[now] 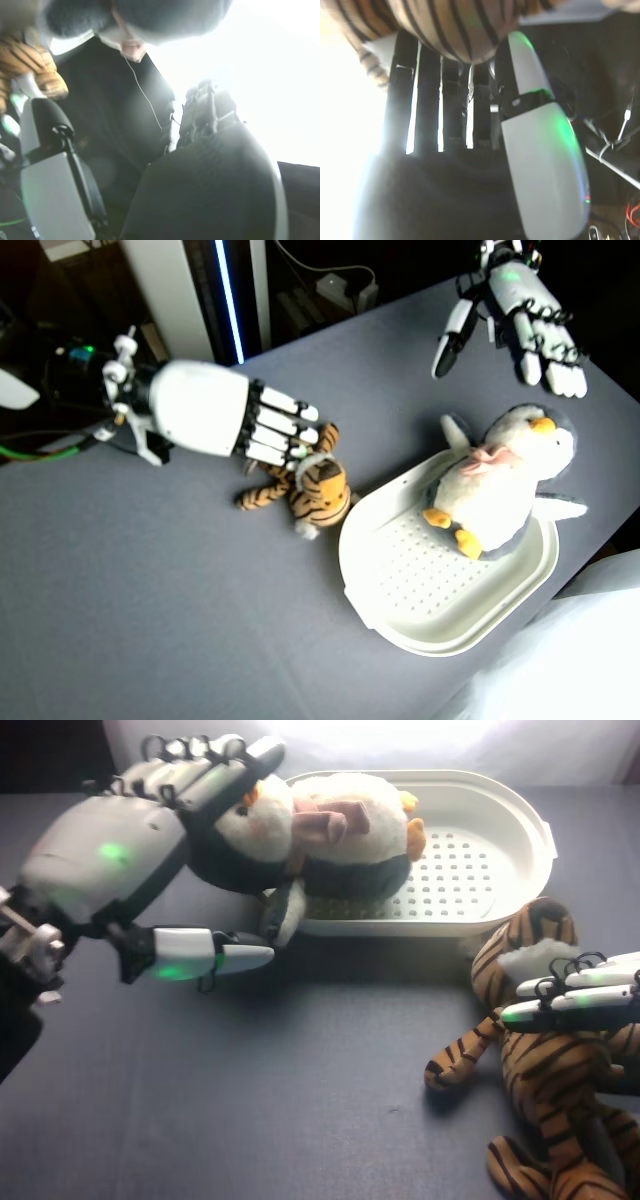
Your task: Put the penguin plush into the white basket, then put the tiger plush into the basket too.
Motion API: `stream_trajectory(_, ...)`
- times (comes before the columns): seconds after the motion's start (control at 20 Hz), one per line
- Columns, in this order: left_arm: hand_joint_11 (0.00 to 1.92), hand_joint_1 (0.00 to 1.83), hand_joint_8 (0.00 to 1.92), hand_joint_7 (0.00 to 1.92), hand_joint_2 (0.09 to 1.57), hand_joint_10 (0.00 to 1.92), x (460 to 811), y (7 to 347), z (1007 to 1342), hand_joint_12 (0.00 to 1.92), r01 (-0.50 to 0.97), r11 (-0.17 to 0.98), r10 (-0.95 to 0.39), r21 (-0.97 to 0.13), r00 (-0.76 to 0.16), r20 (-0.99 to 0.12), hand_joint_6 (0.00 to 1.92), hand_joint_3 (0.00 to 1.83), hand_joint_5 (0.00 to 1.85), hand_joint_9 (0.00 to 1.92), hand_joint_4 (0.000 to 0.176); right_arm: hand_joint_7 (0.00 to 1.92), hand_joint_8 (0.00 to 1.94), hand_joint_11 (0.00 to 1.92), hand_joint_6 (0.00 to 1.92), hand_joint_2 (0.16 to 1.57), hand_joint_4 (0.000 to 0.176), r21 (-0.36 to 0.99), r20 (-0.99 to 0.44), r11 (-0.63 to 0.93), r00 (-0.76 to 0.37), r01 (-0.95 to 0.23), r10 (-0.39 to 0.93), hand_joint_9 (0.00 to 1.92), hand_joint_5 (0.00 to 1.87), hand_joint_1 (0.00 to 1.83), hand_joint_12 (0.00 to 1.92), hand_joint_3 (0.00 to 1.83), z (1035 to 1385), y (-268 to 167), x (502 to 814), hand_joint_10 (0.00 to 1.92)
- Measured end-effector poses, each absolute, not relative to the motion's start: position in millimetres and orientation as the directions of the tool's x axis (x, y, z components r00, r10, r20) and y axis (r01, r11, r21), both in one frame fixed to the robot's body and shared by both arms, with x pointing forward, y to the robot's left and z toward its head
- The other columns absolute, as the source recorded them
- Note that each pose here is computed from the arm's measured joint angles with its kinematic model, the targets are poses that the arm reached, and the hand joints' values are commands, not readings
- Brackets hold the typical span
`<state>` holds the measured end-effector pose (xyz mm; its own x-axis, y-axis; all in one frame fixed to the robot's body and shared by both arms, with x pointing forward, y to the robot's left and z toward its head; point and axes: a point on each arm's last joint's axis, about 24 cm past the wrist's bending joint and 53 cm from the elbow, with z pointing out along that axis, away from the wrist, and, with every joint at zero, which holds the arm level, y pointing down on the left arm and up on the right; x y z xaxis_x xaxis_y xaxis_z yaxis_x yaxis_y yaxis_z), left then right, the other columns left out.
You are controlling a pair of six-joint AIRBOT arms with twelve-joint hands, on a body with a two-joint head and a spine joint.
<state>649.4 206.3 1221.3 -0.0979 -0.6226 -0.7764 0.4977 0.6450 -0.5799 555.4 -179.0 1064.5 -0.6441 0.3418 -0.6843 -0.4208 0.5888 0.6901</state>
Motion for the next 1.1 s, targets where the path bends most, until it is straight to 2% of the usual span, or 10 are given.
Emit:
stream_trajectory(0.05, 0.01, 1.03, 0.00, 0.00, 0.86, 0.00, 647, 206, 1226, 0.03, 0.508, 0.638, -0.630, -0.578, -0.087, -0.772, 0.00, 0.00, 0.00, 0.04, 0.176, 0.49, 0.01, 0.62, 0.01, 1.18, 0.031, 0.680, -0.691, 0.596, -0.645, -0.426, 0.327, 0.68, 0.61, 1.32, 0.38, 0.00, 1061, -176, 556, 0.03)
stream_trajectory(0.1, 0.01, 1.04, 0.00, 0.00, 0.87, 0.00, 645, 206, 1228, 0.04, 0.514, 0.636, -0.631, -0.575, -0.083, -0.771, 0.00, 0.00, 0.00, 0.04, 0.176, 0.57, 1.31, 0.63, 0.03, 1.31, 0.000, 0.670, -0.700, 0.601, -0.640, -0.436, 0.317, 0.58, 0.78, 1.42, 0.80, 0.00, 1061, -173, 557, 1.32)
stream_trajectory(0.15, 0.01, 1.03, 0.00, 0.00, 0.86, 0.00, 644, 206, 1230, 0.04, 0.521, 0.633, -0.633, -0.572, -0.077, -0.771, 0.00, 0.00, 0.00, 0.04, 0.176, 0.40, 1.68, 0.60, 1.14, 1.35, 0.000, 0.655, -0.715, 0.607, -0.630, -0.451, 0.304, 0.57, 0.65, 1.31, 1.32, 0.00, 1061, -170, 559, 1.71)
stream_trajectory(0.2, 0.01, 1.03, 0.00, 0.00, 0.86, 0.01, 644, 206, 1230, 0.04, 0.522, 0.631, -0.636, -0.574, -0.077, -0.768, 0.00, 0.00, 0.00, 0.06, 0.176, 0.40, 1.86, 0.60, 1.48, 1.39, 0.000, 0.652, -0.718, 0.608, -0.626, -0.453, 0.304, 0.39, 0.60, 1.11, 1.71, 0.00, 1061, -168, 561, 1.88)
stream_trajectory(0.35, 0.00, 0.99, 0.00, 0.00, 0.85, 0.00, 642, 209, 1226, 0.00, 0.513, 0.627, -0.642, -0.587, -0.086, -0.762, 0.00, 0.00, 0.00, 0.02, 0.176, 0.28, 1.94, 0.58, 1.91, 1.21, 0.034, 0.644, -0.720, 0.623, -0.628, -0.444, 0.297, 0.41, 0.38, 1.71, 1.92, 0.00, 1056, -169, 564, 1.92)
stream_trajectory(0.55, 0.03, 0.94, 0.02, 0.07, 0.89, 0.02, 630, 216, 1227, 0.02, 0.516, 0.633, -0.638, -0.578, -0.077, -0.766, 0.00, 0.01, 0.00, 0.09, 0.139, 0.33, 1.94, 0.55, 1.92, 1.25, 0.000, 0.662, -0.727, 0.583, -0.592, -0.472, 0.347, 0.34, 0.42, 1.81, 1.91, 0.00, 1083, -169, 567, 1.89)
stream_trajectory(0.65, 0.02, 0.93, 0.00, 0.06, 0.89, 0.01, 629, 223, 1225, 0.01, 0.498, 0.642, -0.640, -0.582, -0.070, -0.765, 0.00, 0.01, 0.00, 0.08, 0.165, 0.44, 1.81, 0.68, 1.92, 1.31, 0.007, 0.656, -0.755, 0.512, -0.492, -0.554, 0.434, 0.48, 0.44, 1.52, 1.92, 0.02, 1133, -168, 576, 1.85)
stream_trajectory(0.8, 0.01, 0.94, 0.00, 0.04, 0.88, 0.01, 626, 225, 1228, 0.01, 0.503, 0.635, -0.652, -0.586, -0.058, -0.756, 0.00, 0.00, 0.01, 0.09, 0.149, 0.53, 1.85, 0.71, 1.92, 1.25, 0.108, 0.612, -0.762, 0.459, -0.325, -0.644, 0.560, 0.58, 0.54, 1.59, 1.81, 0.00, 1192, -177, 589, 1.70)
stream_trajectory(0.95, 0.04, 0.91, 0.01, 0.07, 0.88, 0.00, 623, 221, 1233, 0.04, 0.526, 0.625, -0.653, -0.577, -0.052, -0.755, 0.00, 0.00, 0.02, 0.09, 0.106, 0.62, 1.94, 0.74, 1.60, 1.30, 0.000, 0.551, -0.772, 0.487, -0.193, -0.677, 0.606, 0.68, 0.62, 1.13, 1.92, 0.01, 1217, -178, 617, 1.92)
stream_trajectory(1.1, 0.07, 0.88, 0.00, 0.06, 0.87, 0.00, 619, 218, 1230, 0.06, 0.531, 0.615, -0.654, -0.583, -0.069, -0.753, 0.00, 0.00, 0.02, 0.09, 0.116, 0.49, 1.90, 0.78, 1.71, 1.16, 0.000, 0.569, -0.766, 0.537, -0.163, -0.623, 0.622, 0.65, 0.58, 1.52, 1.92, 0.00, 1216, -169, 675, 1.92)
